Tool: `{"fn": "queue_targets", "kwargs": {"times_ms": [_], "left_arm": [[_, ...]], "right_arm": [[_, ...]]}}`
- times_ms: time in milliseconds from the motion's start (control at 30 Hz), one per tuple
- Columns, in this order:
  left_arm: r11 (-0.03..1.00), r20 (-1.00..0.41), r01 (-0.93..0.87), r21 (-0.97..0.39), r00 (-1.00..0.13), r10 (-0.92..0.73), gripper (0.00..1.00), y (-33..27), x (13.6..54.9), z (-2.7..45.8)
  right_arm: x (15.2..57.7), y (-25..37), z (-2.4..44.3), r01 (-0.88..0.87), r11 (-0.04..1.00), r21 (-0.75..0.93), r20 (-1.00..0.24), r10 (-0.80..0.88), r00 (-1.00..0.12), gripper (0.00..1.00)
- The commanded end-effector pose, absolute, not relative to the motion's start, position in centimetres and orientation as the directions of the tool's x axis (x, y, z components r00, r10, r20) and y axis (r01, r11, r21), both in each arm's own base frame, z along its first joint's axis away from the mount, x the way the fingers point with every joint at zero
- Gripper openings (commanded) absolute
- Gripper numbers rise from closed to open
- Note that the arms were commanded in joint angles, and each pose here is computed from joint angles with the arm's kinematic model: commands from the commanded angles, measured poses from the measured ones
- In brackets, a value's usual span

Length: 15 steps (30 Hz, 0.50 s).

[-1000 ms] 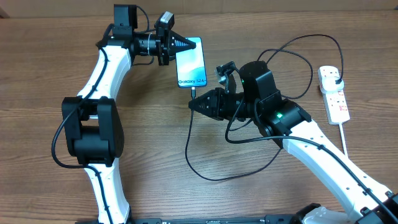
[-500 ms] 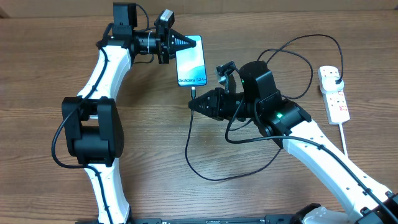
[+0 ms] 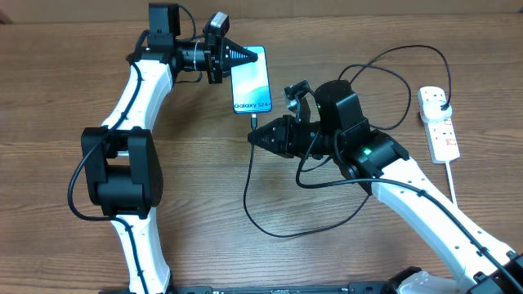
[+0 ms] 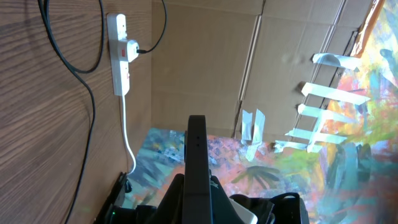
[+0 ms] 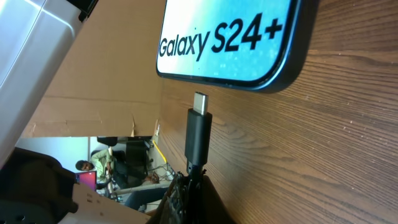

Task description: Plug charger to phone and switch on socket

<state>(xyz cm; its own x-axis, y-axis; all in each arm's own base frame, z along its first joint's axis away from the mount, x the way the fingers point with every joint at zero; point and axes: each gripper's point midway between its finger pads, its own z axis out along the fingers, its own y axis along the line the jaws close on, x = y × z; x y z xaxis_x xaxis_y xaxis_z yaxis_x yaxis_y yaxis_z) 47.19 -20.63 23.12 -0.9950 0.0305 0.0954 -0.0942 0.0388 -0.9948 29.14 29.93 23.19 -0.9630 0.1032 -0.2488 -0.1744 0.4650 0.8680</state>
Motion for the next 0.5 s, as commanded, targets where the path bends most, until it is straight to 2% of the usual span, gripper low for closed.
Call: {"fn": "queue_targets", "kwargs": {"times_ms": [0,467], "left_arm": [[0.004,0.06,-0.06,-0.998,-0.995,0.082,0.04,-21.02,46.47,24.42],[0.001,0.046,-0.046,-0.999,-0.994,0.098,0.04,-21.58,46.15,24.47]], "right_arm": [[29.19,29.69,23.35,-0.186,0.466,0.865,-0.265,0.109,-0.958,0.04],[29.26,29.73,23.46,-0.191,0.463,0.865,-0.27,0.109,-0.957,0.04]]}}
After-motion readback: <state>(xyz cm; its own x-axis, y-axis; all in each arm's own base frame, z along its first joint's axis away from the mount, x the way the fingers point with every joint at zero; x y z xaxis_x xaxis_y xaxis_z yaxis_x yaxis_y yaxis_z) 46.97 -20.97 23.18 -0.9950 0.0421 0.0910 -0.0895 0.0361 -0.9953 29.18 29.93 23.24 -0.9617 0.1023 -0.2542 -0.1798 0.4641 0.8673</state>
